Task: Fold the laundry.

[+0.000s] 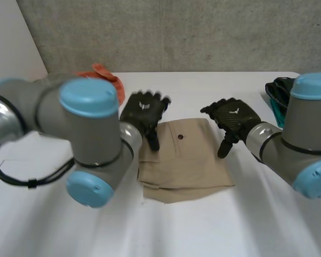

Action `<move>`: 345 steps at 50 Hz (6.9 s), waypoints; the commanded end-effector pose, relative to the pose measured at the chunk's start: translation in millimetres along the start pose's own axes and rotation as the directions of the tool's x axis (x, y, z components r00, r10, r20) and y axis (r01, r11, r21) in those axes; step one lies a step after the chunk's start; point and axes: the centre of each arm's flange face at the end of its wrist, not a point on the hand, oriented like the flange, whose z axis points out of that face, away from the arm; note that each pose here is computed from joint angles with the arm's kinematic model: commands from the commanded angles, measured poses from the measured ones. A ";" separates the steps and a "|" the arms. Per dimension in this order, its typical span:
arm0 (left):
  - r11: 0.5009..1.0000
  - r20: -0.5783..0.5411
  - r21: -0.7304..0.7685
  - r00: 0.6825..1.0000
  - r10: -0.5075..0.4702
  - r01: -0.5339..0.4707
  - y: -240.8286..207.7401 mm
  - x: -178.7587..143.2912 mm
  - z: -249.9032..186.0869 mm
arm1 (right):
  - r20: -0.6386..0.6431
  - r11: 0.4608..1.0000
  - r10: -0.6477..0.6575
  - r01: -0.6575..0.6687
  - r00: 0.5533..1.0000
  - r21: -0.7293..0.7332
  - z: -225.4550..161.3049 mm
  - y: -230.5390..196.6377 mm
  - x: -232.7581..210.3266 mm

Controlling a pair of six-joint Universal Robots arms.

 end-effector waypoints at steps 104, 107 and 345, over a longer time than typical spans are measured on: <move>0.950 -0.442 0.256 0.895 -0.051 0.181 -98.8 -9.8 -45.2 | -0.319 0.856 0.356 -0.169 0.878 0.489 -15.9 91.9 366.0; 0.949 -0.448 0.257 0.893 -0.050 0.182 -99.7 -7.5 -46.6 | -0.377 0.893 0.347 -0.180 0.859 0.412 -41.2 85.8 360.8; 0.684 0.446 0.668 0.894 -0.051 -0.294 -179.1 -151.0 -17.5 | -0.298 0.824 0.000 0.169 0.955 0.541 -32.0 -157.8 69.7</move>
